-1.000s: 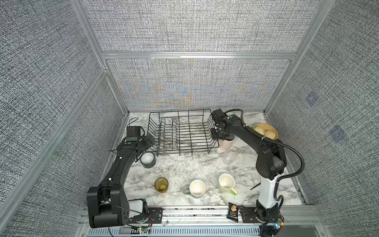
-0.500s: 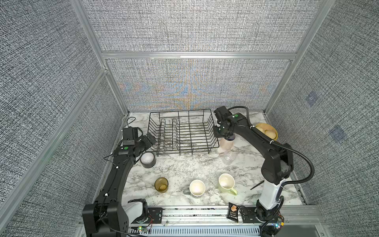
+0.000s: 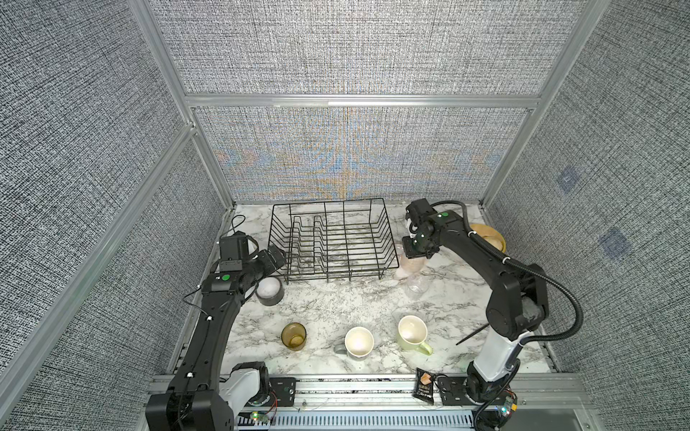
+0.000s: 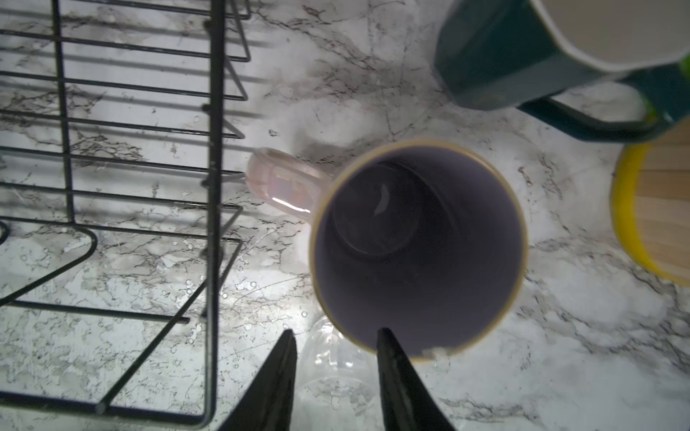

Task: Load cups into a dish rack
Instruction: Place the dish rack at the top-center of the table, then pick up the cup from the middle-right of the table.

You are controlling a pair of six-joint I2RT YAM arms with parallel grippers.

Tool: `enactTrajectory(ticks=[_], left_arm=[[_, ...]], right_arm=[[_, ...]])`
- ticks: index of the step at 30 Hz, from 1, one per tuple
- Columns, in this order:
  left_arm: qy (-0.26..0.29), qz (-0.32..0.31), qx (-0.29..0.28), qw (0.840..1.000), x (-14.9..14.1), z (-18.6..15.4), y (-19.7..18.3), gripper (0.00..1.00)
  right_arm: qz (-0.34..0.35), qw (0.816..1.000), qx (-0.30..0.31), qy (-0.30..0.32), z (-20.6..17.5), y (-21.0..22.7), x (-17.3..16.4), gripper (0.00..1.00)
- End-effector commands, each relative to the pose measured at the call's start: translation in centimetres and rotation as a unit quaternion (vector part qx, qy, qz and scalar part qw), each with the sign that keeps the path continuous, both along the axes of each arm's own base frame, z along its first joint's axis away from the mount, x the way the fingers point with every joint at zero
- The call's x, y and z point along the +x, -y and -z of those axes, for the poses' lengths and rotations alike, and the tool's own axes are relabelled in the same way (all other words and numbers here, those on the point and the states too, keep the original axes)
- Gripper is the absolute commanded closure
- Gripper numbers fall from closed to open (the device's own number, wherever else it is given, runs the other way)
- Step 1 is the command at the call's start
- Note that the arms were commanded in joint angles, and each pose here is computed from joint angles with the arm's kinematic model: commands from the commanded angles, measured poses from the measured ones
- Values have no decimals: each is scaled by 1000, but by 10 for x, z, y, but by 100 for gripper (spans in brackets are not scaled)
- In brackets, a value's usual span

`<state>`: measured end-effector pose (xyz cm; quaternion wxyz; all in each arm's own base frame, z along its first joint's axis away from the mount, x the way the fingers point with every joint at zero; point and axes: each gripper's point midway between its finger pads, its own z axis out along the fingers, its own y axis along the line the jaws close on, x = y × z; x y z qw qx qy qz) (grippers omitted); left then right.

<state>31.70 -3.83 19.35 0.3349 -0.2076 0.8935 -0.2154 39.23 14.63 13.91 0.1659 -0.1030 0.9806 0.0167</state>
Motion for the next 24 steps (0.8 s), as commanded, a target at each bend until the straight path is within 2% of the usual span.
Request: enactTrajectory(ticks=[1, 8, 13, 21, 24], left_arm=[[6, 11, -2, 1000, 2, 0, 3, 1], [-12, 25, -6, 1000, -1, 9, 7, 1], [-9, 33, -9, 999, -4, 5, 10, 1], [2, 36, -1, 999, -5, -3, 9, 1], [12, 34, -15, 999, -3, -5, 12, 1]], right_arm=[[-44, 999, 9, -19, 4, -9, 0, 61], [-43, 998, -11, -53, 26, -7, 7, 62], [-37, 996, -16, -81, 40, -1, -8, 66], [-30, 994, -41, -99, 53, 13, -21, 70], [-27, 994, -45, -92, 51, 14, -17, 75]])
